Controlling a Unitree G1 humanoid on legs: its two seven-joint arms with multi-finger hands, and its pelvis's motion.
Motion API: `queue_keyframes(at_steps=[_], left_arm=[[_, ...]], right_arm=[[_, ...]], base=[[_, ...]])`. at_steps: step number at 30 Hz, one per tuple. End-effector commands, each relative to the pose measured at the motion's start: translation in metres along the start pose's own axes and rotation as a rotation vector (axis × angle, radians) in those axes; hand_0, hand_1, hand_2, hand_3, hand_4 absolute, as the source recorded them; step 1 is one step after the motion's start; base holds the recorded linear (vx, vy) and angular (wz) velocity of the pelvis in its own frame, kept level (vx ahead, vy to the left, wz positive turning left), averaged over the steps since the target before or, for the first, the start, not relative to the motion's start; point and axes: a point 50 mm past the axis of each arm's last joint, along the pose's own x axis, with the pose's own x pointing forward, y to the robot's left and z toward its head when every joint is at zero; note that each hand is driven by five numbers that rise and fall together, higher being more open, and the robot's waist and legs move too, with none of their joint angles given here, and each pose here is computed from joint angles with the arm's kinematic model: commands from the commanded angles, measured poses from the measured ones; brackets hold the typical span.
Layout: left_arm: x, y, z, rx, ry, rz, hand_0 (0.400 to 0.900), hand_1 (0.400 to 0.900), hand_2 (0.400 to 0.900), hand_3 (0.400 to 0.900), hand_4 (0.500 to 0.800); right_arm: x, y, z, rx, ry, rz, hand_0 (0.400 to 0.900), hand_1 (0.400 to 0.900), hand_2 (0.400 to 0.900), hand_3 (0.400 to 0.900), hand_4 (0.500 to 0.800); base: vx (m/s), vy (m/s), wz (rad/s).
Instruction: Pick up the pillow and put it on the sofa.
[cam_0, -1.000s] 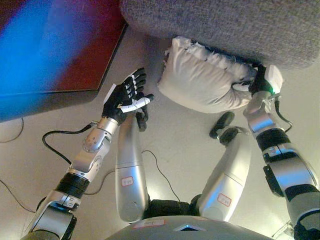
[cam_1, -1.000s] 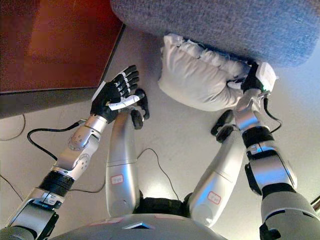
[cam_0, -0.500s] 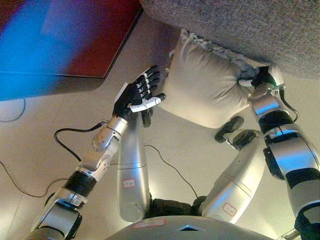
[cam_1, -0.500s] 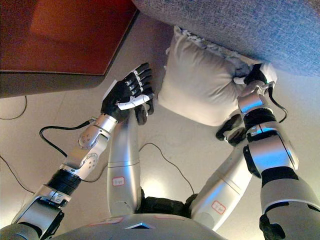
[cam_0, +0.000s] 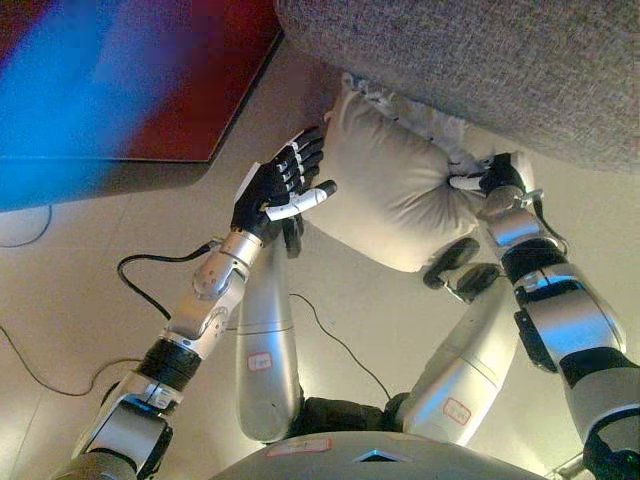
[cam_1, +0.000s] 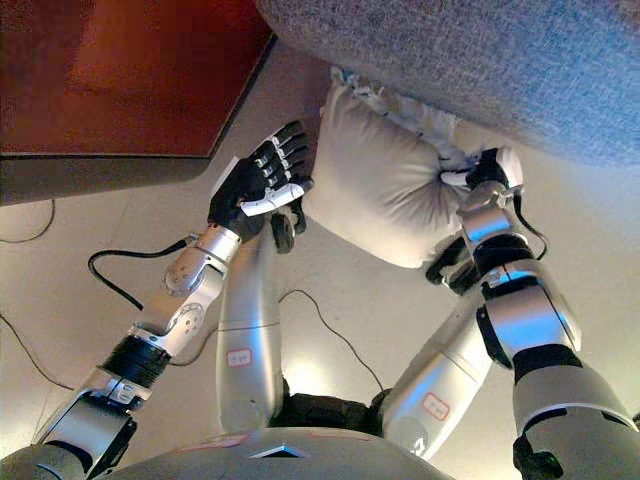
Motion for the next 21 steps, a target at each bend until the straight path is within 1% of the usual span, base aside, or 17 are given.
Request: queue_keyframes(at_steps=[1,5,7,8,12,16,17,21], left_arm=[[0.007,-0.016,0.031,-0.038,-0.183,-0.021,0.900,0.900,0.900,0.900,0.800],[0.003,-0.010,0.026,-0.105,-0.167,0.057,0.900,0.900,0.900,0.900,0.800],[-0.001,-0.005,0.023,-0.176,-0.149,0.118,0.900,0.900,0.900,0.900,0.800],[-0.003,-0.001,0.019,-0.214,-0.135,0.167,0.900,0.900,0.900,0.900,0.800],[-0.012,0.008,0.012,-0.262,-0.128,0.281,0.900,0.900,0.900,0.900,0.800],[-0.023,0.017,0.005,-0.306,-0.117,0.394,0.900,0.900,0.900,0.900,0.800],[-0.029,0.021,0.000,-0.317,-0.102,0.440,0.900,0.900,0.900,0.900,0.800],[-0.043,0.029,-0.013,-0.344,-0.047,0.542,0.900,0.900,0.900,0.900,0.800]], right_arm=[[-0.002,-0.042,0.024,0.046,-0.175,-0.252,0.400,0.400,0.400,0.400,0.500],[-0.020,-0.030,0.017,0.014,-0.268,-0.317,0.400,0.400,0.400,0.400,0.500],[-0.030,-0.022,0.012,-0.008,-0.315,-0.343,0.400,0.400,0.400,0.400,0.500],[-0.039,-0.014,0.005,-0.015,-0.343,-0.350,0.400,0.400,0.400,0.400,0.500],[-0.058,-0.004,-0.012,-0.050,-0.406,-0.363,0.400,0.400,0.400,0.400,0.500],[-0.075,0.001,-0.031,-0.129,-0.479,-0.383,0.400,0.400,0.400,0.400,0.500],[-0.080,0.001,-0.036,-0.158,-0.500,-0.381,0.400,0.400,0.400,0.400,0.500],[-0.097,-0.005,-0.043,-0.211,-0.580,-0.408,0.400,0.400,0.400,0.400,0.500]], base=[[0.066,-0.059,0.00],[0.033,-0.058,0.04],[0.107,-0.053,0.02],[0.110,-0.046,0.00],[0.087,-0.003,-0.06],[0.105,0.040,-0.11],[0.119,0.074,-0.11],[0.146,0.101,-0.16]])
